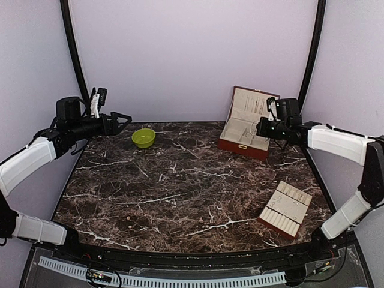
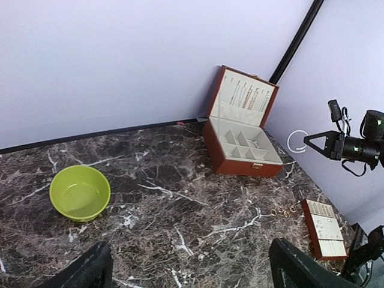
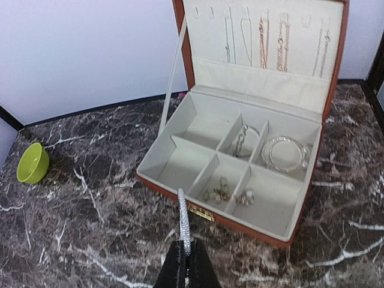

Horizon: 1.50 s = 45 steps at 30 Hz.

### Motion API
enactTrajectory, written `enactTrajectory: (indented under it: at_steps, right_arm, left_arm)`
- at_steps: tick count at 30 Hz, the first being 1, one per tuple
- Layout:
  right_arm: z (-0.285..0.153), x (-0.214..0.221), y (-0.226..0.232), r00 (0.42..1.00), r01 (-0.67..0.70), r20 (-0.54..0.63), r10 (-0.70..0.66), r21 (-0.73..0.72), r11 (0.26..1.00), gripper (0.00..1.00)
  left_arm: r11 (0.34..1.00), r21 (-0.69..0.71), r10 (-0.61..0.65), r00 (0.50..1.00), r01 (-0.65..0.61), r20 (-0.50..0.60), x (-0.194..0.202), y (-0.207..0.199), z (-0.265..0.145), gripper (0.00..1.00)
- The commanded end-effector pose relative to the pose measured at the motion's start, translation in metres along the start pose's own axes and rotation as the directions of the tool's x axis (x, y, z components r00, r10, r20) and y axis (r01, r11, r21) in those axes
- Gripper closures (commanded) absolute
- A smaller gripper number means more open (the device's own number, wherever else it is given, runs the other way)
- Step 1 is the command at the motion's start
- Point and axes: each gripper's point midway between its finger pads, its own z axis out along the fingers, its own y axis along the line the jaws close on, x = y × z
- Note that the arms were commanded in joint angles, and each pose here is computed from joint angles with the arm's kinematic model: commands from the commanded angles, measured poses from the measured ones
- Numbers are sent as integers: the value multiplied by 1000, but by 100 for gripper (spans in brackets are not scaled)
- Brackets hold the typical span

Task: Organize the mixed jewelry
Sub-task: Place the bangle in the larger divider.

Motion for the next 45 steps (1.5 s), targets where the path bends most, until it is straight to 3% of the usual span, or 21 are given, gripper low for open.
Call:
enactTrajectory:
  at_steps: [1, 9, 21, 45]
  right_arm:
    - [34, -32, -1, 998, 32, 54, -35, 46, 998, 100]
    - [96, -66, 8, 991, 8, 130, -14, 44, 999, 100]
    - [190, -55, 1, 995, -33, 96, 27, 60, 998, 100]
    - [250, 8, -21, 994, -104, -31, 105, 50, 993, 100]
  left_arm:
    - [993, -106, 54, 999, -53, 1, 0, 11, -16, 7]
    - [974, -183, 144, 988, -130, 62, -19, 8, -42, 7]
    - [964, -210, 190, 976, -166, 103, -33, 1, -59, 7]
    - [973, -177, 167, 982, -149, 93, -28, -2, -54, 7]
